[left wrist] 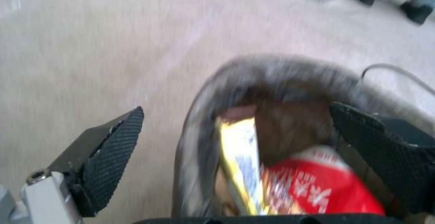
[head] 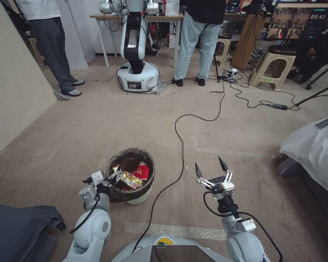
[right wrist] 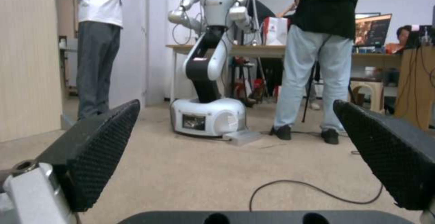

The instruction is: Pick up the trash bin, then pick up the garbage from the floor and place it into the trash bin.

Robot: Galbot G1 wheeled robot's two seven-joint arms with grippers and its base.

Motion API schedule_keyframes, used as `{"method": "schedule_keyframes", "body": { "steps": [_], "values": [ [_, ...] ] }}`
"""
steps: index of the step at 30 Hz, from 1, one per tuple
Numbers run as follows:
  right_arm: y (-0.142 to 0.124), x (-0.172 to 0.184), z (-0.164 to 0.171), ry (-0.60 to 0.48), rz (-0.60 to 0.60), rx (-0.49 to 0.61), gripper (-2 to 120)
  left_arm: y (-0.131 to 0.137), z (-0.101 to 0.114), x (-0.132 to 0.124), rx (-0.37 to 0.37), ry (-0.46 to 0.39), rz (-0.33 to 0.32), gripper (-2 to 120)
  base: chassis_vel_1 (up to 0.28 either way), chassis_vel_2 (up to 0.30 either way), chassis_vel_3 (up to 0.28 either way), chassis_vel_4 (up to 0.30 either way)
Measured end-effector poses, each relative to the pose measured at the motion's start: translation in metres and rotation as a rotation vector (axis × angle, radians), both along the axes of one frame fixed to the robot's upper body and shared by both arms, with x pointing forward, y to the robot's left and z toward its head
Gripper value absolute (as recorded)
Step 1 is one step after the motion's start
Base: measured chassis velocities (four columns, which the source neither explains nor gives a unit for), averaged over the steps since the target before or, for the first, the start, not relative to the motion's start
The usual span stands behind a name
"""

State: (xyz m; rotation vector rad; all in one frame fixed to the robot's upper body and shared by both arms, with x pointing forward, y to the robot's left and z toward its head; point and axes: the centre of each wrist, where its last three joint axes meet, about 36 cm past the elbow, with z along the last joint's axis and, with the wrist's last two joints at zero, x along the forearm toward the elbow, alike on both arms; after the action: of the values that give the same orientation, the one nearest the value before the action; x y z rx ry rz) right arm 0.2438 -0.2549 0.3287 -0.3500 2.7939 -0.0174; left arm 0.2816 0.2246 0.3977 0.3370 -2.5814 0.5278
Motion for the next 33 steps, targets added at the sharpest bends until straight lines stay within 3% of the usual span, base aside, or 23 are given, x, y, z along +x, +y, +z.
{"method": "schedule_keyframes", "body": {
  "steps": [5, 7, 8, 10, 14, 19, 33],
  "values": [
    [-0.001, 0.002, 0.001, -0.007, -0.01, 0.002, 100, -0.004, 0.016, -0.001, 0.087, -0.119, -0.008, 99, 0.0, 0.0, 0.0, 0.0],
    [0.003, 0.005, 0.001, -0.018, -0.067, 0.032, 100, -0.007, 0.02, -0.009, 0.268, -0.276, -0.059, 100, 0.0, 0.0, 0.0, 0.0],
    [0.003, 0.005, 0.001, -0.018, -0.067, 0.032, 100, -0.007, 0.02, -0.009, 0.268, -0.276, -0.059, 100, 0.0, 0.0, 0.0, 0.0],
    [0.005, 0.006, 0.001, -0.023, -0.115, 0.03, 100, -0.015, 0.019, -0.025, 0.379, -0.364, -0.126, 100, 0.0, 0.0, 0.0, 0.0],
    [0.006, 0.009, -0.002, -0.019, -0.168, 0.004, 100, -0.02, 0.007, -0.042, 0.456, -0.433, -0.179, 100, 0.0, 0.0, 0.0, 0.0],
    [0.012, 0.01, -0.004, -0.001, -0.21, -0.023, 100, -0.026, -0.01, -0.061, 0.471, -0.431, -0.203, 100, 0.0, 0.0, 0.0, 0.0],
    [0.016, 0.013, -0.002, -0.001, -0.215, -0.023, 100, -0.025, -0.016, -0.065, 0.487, -0.432, -0.2, 100, 0.0, 0.0, 0.0, 0.0]
  ]
}}
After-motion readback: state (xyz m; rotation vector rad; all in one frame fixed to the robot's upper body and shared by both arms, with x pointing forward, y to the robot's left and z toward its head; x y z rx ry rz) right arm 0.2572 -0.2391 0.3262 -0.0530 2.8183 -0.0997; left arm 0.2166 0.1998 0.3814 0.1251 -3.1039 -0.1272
